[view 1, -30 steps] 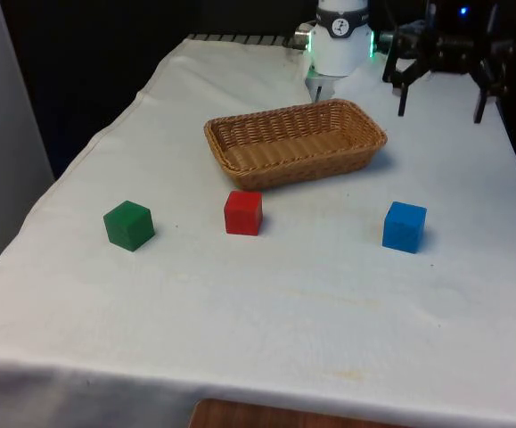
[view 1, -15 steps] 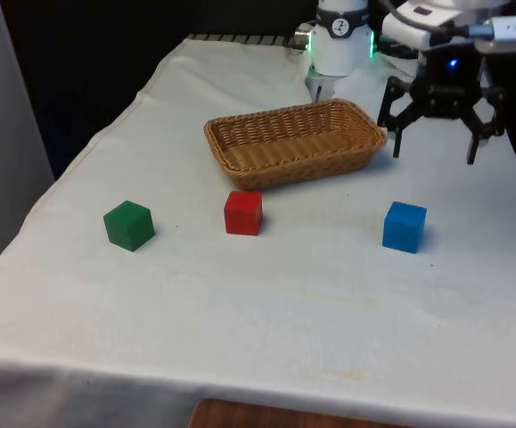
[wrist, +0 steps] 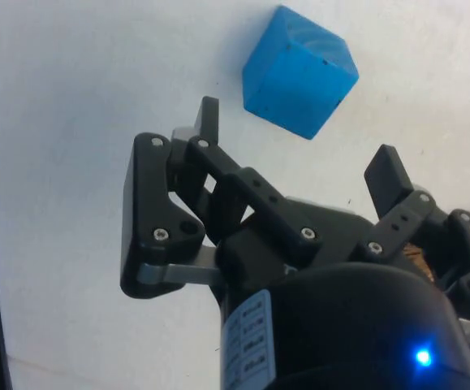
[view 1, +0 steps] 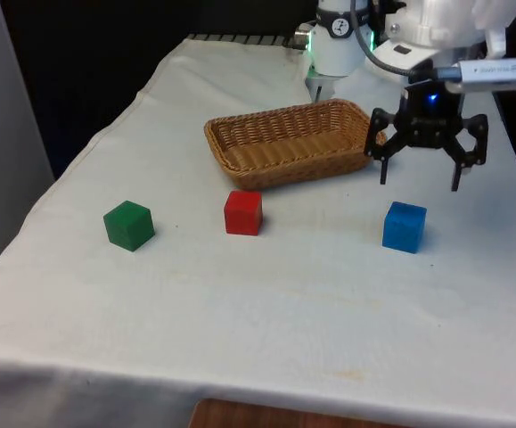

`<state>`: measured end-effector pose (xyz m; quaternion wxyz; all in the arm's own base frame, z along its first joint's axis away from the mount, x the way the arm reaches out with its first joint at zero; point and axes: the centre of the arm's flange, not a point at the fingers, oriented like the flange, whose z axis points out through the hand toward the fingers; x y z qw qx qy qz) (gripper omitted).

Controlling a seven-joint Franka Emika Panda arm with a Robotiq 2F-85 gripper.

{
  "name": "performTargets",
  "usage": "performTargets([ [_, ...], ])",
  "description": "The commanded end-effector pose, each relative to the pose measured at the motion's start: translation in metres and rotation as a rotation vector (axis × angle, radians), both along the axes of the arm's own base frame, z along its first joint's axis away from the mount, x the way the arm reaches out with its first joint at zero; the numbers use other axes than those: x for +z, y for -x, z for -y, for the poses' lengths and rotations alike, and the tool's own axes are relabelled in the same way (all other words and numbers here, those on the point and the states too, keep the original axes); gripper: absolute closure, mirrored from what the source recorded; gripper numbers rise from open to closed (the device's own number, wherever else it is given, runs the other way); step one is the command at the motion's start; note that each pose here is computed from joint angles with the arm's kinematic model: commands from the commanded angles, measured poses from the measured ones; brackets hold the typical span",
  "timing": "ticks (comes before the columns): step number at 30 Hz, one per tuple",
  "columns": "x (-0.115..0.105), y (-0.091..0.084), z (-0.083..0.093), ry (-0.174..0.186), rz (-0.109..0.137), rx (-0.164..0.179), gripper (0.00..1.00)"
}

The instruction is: Pick up the blue cube and place it into the basket.

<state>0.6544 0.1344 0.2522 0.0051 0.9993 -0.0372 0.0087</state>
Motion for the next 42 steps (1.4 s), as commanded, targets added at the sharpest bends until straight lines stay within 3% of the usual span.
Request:
performTargets([
  [1,-0.002,0.0,0.0,-0.005,0.004,-0.003,0.0],
  [15,-0.029,-0.002,0.017,0.006,-0.01,-0.077,0.0],
  [19,-0.031,-0.001,0.018,0.011,-0.018,-0.077,0.0],
  [26,-0.042,-0.003,0.016,0.0,0.001,-0.094,0.0],
  [27,-0.04,-0.002,0.017,0.004,-0.008,-0.09,0.0],
  [28,-0.043,-0.004,0.015,-0.002,0.004,-0.096,0.0],
  [33,-0.05,-0.005,0.012,-0.013,0.016,-0.103,0.0],
  [42,-0.068,-0.005,0.012,-0.03,0.024,-0.115,0.0],
])
